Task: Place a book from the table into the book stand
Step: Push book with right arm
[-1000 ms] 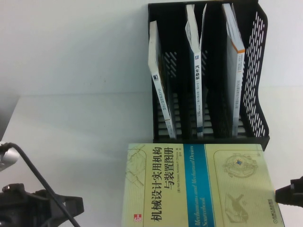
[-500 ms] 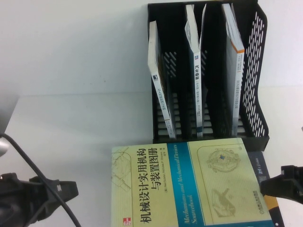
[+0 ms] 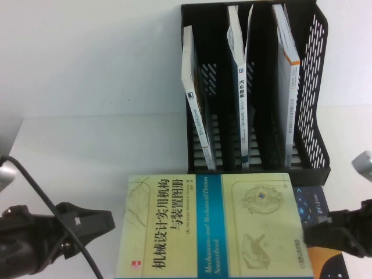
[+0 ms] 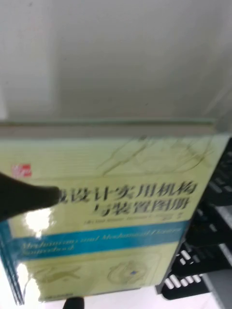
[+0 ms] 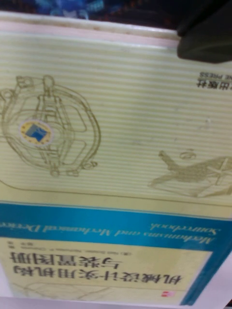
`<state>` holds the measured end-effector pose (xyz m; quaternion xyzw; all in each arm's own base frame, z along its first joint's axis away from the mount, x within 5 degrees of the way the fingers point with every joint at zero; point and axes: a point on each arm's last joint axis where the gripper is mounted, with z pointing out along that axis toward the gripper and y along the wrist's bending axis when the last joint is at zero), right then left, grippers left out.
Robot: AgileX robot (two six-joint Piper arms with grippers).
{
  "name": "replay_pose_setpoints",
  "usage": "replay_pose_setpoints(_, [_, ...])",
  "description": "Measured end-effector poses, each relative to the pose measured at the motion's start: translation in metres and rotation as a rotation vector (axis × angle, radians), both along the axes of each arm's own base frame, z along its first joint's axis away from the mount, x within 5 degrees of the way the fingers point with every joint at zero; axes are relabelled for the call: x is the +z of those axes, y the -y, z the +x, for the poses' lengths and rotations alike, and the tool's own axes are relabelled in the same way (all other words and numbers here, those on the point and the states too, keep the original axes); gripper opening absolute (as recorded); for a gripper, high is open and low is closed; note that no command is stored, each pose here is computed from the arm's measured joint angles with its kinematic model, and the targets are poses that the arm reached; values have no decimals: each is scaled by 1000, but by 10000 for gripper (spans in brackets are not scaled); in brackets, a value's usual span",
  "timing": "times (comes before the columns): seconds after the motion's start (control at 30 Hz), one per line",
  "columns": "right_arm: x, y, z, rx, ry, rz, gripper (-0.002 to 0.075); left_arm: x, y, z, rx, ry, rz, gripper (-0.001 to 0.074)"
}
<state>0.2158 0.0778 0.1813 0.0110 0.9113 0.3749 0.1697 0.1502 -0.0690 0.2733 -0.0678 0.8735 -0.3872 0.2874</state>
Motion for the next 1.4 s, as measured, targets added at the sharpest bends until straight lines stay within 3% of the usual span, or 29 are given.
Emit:
replay_pose_setpoints(0.17, [0, -17, -2, 17, 14, -2, -3, -5, 6, 6, -71, -41, -28, 461])
replay_pose_setpoints(0.37, [0, -19, -3, 19, 17, -3, -3, -4, 14, 20, -254, -127, -54, 465])
replay_pose_setpoints(0.6, [0, -19, -3, 27, 24, -7, -3, 7, -5, 54, -305, -103, -139, 465])
replay_pose_setpoints(0.9, [0, -19, -3, 32, 30, -10, -3, -9, -25, 88, -266, -135, -196, 472])
replay_pose_setpoints(1.17, [-3, -20, -2, 29, 10, -1, -3, -34, -26, 109, -213, -228, -311, 556])
replay_pose_setpoints(1.4, [-5, -21, -1, 32, 6, 3, -3, -46, -27, 116, -201, -276, -329, 596])
